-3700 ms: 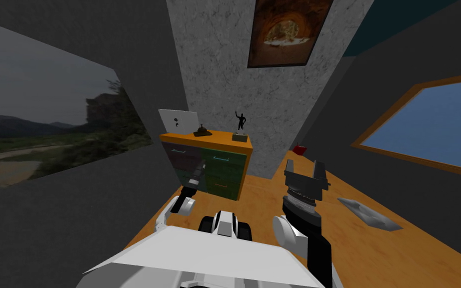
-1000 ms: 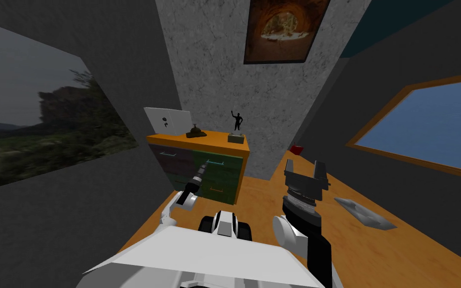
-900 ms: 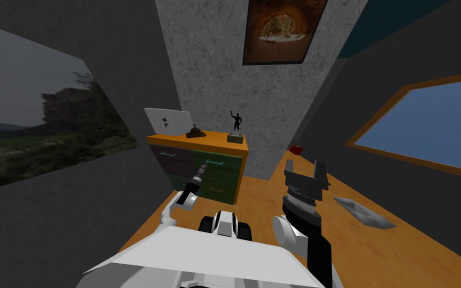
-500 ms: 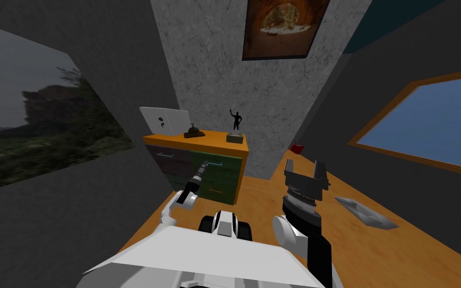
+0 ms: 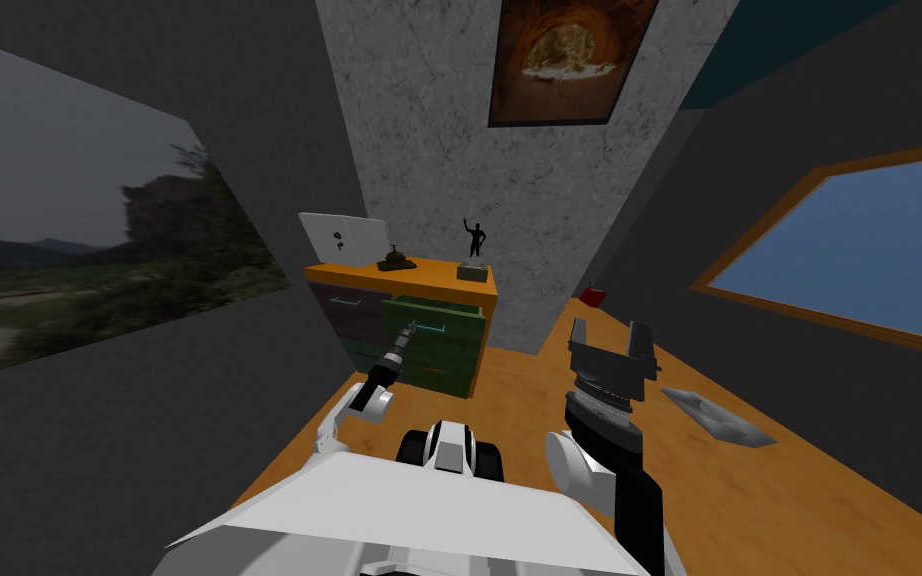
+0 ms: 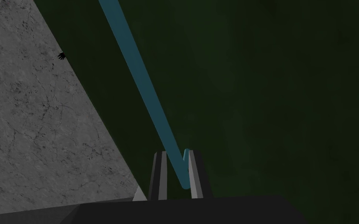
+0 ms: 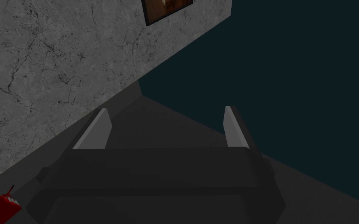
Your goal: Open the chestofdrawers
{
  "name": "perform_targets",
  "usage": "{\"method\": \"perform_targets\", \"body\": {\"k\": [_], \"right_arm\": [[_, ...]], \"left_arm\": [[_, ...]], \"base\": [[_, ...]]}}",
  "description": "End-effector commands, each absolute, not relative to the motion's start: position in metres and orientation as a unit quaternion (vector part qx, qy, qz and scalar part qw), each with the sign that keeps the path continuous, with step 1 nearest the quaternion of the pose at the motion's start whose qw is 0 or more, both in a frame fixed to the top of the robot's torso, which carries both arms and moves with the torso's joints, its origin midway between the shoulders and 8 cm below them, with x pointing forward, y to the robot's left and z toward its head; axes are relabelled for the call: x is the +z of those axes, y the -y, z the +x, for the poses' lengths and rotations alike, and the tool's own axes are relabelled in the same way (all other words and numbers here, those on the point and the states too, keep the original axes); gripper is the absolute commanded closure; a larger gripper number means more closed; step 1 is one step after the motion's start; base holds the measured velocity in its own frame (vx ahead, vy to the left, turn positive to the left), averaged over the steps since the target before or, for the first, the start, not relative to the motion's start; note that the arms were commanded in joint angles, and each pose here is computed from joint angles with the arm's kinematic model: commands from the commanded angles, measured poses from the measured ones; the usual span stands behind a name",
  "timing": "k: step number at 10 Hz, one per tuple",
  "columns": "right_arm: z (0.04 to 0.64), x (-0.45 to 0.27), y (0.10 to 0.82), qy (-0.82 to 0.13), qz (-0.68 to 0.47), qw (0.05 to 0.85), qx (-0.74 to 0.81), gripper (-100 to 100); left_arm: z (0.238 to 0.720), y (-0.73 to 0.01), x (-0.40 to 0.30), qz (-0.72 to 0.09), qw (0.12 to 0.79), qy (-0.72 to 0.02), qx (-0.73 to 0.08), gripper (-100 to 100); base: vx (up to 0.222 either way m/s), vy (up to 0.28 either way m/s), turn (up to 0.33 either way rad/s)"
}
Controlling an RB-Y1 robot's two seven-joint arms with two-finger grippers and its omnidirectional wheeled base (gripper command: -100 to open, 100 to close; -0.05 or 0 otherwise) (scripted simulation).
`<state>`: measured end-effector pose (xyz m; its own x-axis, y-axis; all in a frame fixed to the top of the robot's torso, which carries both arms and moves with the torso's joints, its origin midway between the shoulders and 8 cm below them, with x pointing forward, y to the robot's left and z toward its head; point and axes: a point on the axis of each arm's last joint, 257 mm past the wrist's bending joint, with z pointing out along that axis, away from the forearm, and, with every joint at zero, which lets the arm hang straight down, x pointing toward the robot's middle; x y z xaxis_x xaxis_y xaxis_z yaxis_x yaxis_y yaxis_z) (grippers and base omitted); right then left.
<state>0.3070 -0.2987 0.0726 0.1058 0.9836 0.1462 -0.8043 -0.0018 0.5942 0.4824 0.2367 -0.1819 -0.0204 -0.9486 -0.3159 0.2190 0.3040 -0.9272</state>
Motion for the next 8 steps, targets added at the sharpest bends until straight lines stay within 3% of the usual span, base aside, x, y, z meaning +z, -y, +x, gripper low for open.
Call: {"method": "perform_targets", "body": {"k": [1, 6, 7, 8], "right_arm": [[0.307, 0.073, 0.299, -0.159, 0.281, 0.688, 0.649, 0], [0.307, 0.073, 0.299, -0.159, 0.281, 0.688, 0.649, 0], [0.307, 0.073, 0.299, -0.159, 0.281, 0.688, 0.649, 0], [0.307, 0.073, 0.299, -0.159, 0.281, 0.688, 0.649, 0]], "left_arm": [[0.478, -0.236, -0.182, -0.344, 0.608, -0.531, -0.48, 100], [0.471, -0.234, -0.181, -0.343, 0.606, -0.533, -0.481, 100], [0.469, -0.236, -0.175, -0.346, 0.604, -0.536, -0.478, -100], [0.468, -0.236, -0.17, -0.347, 0.604, -0.535, -0.478, -100]], "base": [[-0.096, 0.012, 0.026], [-0.161, 0.003, 0.024], [-0.014, 0.003, -0.001], [0.0, 0.0, 0.0]]}}
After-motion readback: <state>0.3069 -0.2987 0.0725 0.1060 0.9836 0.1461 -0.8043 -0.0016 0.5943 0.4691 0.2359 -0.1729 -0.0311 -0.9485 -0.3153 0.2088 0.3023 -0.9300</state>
